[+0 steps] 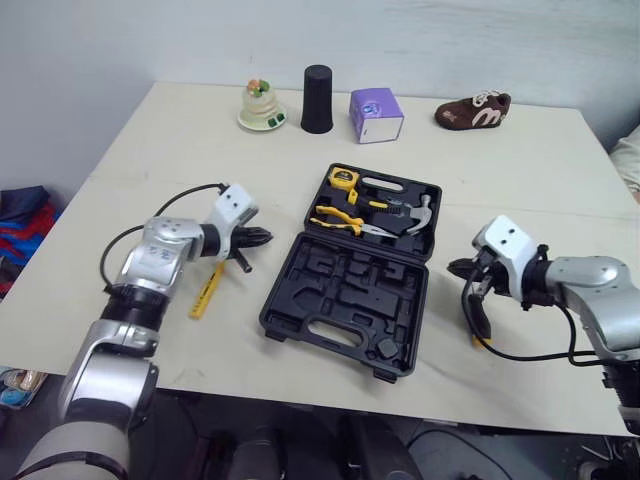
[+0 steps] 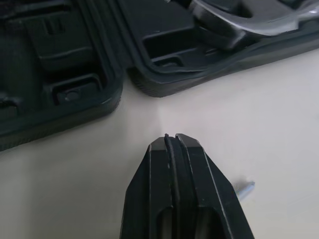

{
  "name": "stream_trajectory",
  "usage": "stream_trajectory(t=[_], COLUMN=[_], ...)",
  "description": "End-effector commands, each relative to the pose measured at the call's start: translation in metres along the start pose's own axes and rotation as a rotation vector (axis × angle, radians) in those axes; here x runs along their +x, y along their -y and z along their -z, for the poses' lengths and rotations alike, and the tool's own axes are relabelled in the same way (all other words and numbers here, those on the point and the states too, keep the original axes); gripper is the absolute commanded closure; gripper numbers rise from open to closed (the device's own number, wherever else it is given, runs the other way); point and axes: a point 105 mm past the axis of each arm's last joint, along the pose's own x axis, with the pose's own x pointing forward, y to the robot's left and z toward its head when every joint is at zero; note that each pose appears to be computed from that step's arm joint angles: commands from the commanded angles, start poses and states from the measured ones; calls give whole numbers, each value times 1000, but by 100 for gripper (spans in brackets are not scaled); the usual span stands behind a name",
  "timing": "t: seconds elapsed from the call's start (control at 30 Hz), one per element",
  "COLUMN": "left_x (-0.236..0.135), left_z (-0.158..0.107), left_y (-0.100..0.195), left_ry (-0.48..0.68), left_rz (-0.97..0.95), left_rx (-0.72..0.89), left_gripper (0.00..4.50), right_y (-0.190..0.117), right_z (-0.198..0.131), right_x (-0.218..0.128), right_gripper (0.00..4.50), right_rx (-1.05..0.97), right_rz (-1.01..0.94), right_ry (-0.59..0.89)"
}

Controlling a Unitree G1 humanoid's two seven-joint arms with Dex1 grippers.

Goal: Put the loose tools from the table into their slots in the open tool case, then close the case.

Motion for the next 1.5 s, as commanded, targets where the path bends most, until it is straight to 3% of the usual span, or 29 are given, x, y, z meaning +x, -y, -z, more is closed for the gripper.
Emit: stream_trajectory(t=[0.03,0.57,0.77,1.0,1.3,1.5], left_x=[13,51,42,21,1,-9], left_z=[-13,-25,-12,9,24,39], left_y=[-1,24,61,90,90,72], left_ry=[16,19,6,-21,-48,-81], left_rz=[4,115,334,364,279,179], left_rx=[43,71,120,106,33,-12], left_gripper=[450,450,450,450,450,450], right_y=[4,-12,-27,-45,-58,-36], right_z=[-10,-33,-52,-58,-55,-40], right_x=[3,30,34,36,36,33], right_gripper=[445,445,445,445,445,445], right_rx=[-35,-91,-163,-217,-219,-214], right_rz=[24,-30,-109,-190,-233,-126], right_ry=[21,73,142,177,186,102])
